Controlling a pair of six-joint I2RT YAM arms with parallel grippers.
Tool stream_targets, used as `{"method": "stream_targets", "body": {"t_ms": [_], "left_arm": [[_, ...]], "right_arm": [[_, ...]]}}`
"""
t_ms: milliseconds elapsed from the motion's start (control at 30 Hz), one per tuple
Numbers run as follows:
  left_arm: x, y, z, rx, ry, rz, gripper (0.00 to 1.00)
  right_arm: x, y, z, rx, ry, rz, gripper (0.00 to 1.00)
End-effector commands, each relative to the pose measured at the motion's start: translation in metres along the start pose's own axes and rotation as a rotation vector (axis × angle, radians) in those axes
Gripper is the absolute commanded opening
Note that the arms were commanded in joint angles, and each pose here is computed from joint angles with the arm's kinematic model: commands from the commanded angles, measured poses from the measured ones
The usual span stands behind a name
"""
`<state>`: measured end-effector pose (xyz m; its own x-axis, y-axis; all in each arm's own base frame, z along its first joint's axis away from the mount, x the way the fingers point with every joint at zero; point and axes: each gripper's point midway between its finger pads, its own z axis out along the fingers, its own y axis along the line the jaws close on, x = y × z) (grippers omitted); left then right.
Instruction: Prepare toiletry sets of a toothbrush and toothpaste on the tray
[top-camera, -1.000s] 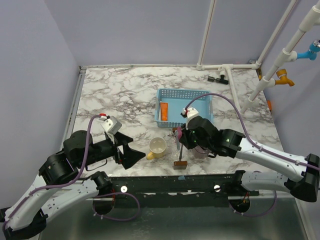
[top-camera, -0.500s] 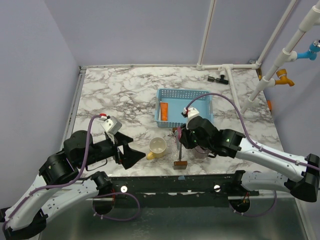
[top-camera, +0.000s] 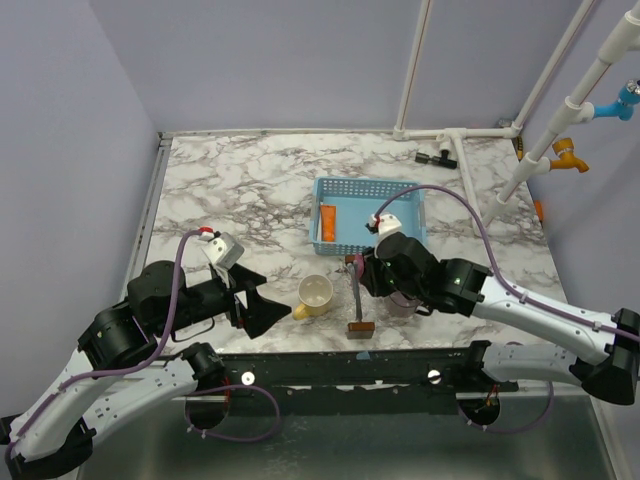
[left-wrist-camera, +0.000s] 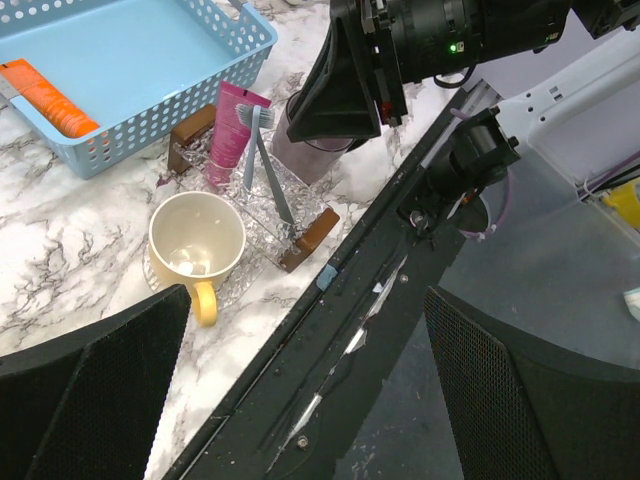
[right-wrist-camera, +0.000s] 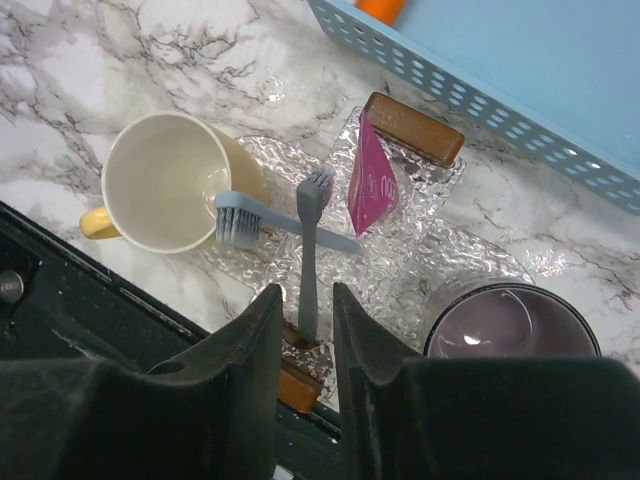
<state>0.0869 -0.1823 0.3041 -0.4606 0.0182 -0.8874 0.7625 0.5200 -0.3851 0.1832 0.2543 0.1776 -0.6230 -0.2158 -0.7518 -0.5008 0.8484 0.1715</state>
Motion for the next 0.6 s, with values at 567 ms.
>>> {"method": "stream_targets", "body": {"t_ms": [567], "left_arm": [[0.000,0.016,-0.003,-0.095,0.000,0.000,0.99]], "right_arm": [[-0.058,-0.031,-0.057,0.139,-0.221,0.102,0.67]]}}
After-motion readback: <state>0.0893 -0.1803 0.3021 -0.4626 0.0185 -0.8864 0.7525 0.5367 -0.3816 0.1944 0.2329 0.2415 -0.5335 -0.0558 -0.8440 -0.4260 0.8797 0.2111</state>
